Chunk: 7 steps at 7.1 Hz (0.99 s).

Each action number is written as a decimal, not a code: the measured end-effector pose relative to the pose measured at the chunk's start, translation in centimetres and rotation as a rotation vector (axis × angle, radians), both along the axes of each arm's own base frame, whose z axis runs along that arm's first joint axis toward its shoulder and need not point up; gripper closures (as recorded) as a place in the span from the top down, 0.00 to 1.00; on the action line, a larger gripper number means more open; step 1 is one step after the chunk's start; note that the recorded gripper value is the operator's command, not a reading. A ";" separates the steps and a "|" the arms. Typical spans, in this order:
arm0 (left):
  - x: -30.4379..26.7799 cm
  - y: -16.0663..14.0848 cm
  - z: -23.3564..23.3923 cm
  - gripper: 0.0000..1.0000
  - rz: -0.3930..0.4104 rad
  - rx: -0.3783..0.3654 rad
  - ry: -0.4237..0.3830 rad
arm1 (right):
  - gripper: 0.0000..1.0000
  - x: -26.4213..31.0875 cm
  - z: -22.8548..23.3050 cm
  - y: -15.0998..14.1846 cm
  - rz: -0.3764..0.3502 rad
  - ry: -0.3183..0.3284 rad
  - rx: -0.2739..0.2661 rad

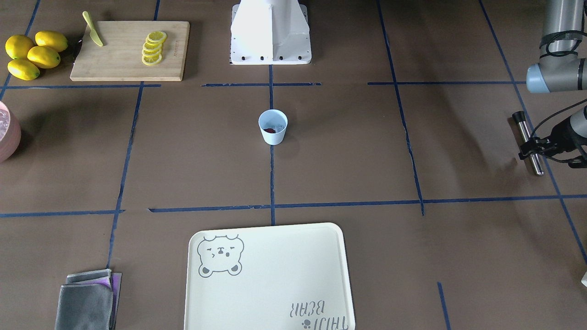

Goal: Mash ice and strawberries in cup
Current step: 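Grasp the steel muddler with the left gripper beside the left arm, then carry the steel muddler over the blue cup with the left gripper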

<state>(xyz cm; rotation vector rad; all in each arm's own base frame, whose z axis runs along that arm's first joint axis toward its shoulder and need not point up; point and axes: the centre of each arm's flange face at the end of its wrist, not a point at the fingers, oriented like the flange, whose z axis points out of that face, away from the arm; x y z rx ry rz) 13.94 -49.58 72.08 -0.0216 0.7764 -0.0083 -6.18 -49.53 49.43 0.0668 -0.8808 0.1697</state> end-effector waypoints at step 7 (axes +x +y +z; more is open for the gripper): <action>2.1 -1.8 -13.2 0.00 0.055 0.124 0.227 | 1.00 -0.1 -0.6 -0.1 -0.007 -0.018 0.003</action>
